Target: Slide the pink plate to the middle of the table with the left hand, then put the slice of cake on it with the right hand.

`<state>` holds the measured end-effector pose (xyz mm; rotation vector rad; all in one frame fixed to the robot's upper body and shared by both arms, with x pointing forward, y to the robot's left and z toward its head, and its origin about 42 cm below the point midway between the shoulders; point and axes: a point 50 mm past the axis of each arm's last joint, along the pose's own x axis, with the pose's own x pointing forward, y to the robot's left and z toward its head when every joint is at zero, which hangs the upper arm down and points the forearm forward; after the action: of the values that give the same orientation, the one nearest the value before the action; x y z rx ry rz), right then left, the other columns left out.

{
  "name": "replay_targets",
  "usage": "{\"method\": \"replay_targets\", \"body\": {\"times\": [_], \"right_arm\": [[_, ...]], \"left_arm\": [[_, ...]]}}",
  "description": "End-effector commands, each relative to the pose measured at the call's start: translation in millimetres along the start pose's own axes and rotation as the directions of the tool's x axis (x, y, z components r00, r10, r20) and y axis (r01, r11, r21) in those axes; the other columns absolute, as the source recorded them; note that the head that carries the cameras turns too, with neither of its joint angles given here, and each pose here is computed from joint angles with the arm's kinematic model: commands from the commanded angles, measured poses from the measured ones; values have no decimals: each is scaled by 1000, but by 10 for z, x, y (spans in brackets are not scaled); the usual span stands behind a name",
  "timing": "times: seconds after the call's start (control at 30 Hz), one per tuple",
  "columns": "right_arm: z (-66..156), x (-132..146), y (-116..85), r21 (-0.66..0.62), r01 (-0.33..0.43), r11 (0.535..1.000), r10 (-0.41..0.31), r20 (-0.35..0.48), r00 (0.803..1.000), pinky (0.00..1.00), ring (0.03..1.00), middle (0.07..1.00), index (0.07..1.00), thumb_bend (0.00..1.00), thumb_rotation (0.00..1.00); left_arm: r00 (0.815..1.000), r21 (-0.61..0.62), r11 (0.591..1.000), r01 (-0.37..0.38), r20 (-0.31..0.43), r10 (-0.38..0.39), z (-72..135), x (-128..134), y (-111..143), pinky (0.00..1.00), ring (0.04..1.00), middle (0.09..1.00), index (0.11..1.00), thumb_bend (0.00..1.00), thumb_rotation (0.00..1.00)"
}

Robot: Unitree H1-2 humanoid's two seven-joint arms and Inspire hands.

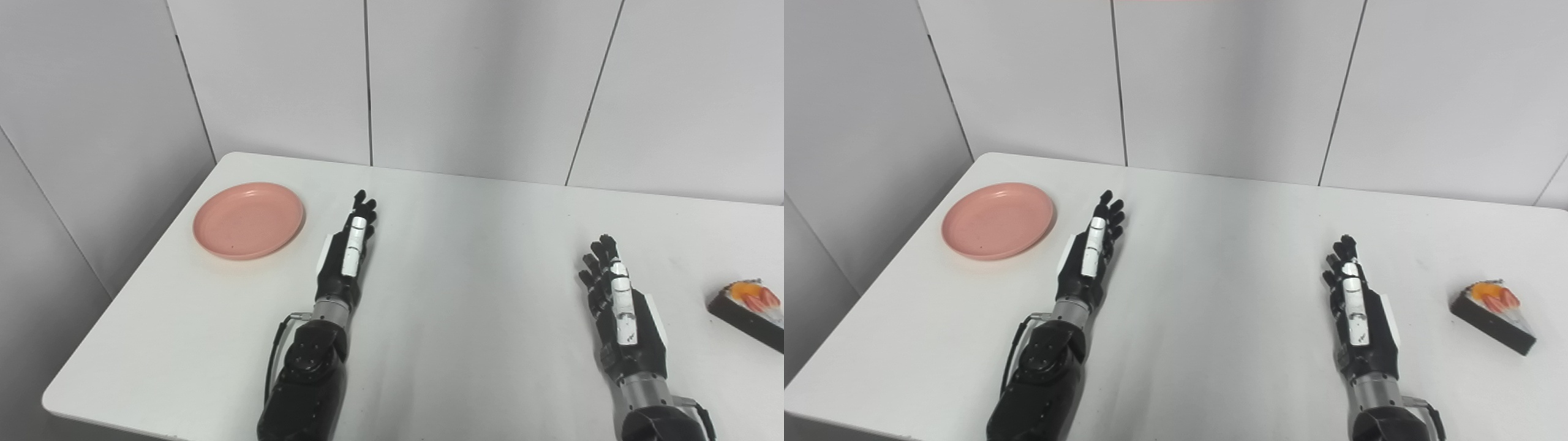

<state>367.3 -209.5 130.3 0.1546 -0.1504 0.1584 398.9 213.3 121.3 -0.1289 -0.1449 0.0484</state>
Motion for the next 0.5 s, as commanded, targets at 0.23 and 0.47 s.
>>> {"method": "replay_targets", "body": {"times": [0.23, 0.47], "right_arm": [[-134, -90, -57, 5, 18, 1000, -18, -20, 1000, 1000, 1000, 1000, 1000, 588, 907], [-145, -97, -102, -8, 2, 1000, -3, -28, 1000, 1000, 1000, 1000, 1000, 599, 924]], "left_arm": [[985, -28, 997, -68, 155, 71, 500, 309, 160, 1000, 942, 933, 931, 725, 1000], [977, -34, 993, -109, 182, 114, 689, 392, 401, 987, 916, 903, 903, 746, 1000]]}}
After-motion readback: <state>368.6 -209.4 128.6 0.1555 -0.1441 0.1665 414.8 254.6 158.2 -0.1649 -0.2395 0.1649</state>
